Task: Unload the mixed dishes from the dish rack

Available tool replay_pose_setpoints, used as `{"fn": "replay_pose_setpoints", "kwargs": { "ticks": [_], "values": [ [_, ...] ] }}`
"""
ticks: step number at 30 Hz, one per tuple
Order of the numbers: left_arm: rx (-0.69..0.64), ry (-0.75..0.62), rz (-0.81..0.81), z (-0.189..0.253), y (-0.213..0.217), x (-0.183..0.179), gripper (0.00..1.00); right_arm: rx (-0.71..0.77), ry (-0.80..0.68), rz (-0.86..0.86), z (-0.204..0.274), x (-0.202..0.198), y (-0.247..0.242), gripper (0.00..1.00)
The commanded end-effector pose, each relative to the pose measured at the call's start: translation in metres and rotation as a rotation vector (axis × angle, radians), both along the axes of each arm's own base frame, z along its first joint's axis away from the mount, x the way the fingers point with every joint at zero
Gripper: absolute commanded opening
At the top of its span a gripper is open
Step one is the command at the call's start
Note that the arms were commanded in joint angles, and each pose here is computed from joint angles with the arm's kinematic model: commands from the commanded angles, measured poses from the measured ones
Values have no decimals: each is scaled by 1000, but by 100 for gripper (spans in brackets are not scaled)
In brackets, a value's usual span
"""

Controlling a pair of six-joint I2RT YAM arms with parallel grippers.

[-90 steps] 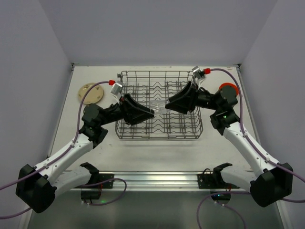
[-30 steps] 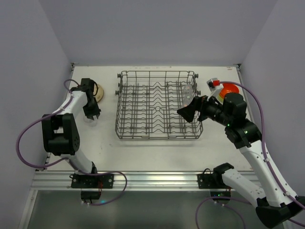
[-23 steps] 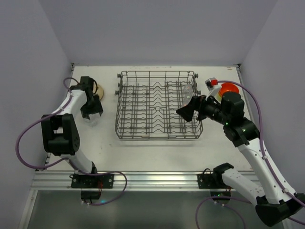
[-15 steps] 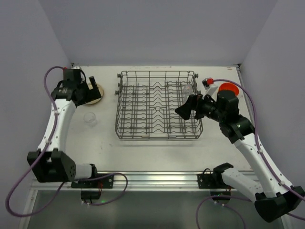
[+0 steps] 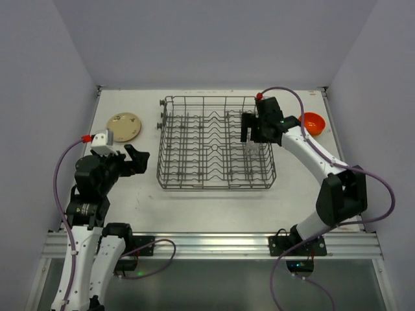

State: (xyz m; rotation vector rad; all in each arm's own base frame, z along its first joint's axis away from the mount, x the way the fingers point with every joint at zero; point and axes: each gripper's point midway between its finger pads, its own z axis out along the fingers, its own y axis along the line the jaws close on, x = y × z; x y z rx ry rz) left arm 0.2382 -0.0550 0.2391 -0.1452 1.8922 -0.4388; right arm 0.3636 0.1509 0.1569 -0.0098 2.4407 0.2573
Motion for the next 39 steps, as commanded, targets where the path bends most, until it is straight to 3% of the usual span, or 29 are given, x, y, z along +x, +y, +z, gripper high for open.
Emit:
{"fn": "replay_pose_setpoints", "kwargs": {
  "ticks": [1,5,13,25,39],
  "values": [
    [13,-126,-35,30,-8,4,100,-105,-22,-124,12,26,-19,89],
    [9,-82,-49,21,-12,9,100,-173,35,-202,-7,34,-27,89],
    [9,-80,-57,19,-15,9,100,-160,111,-172,-37,37,-16,89],
    [8,-71,-56,17,-16,10,100,-163,161,-164,-64,39,-11,80],
    [8,-62,-54,14,-16,10,100,-150,160,-158,-64,36,-10,58]
  ]
}}
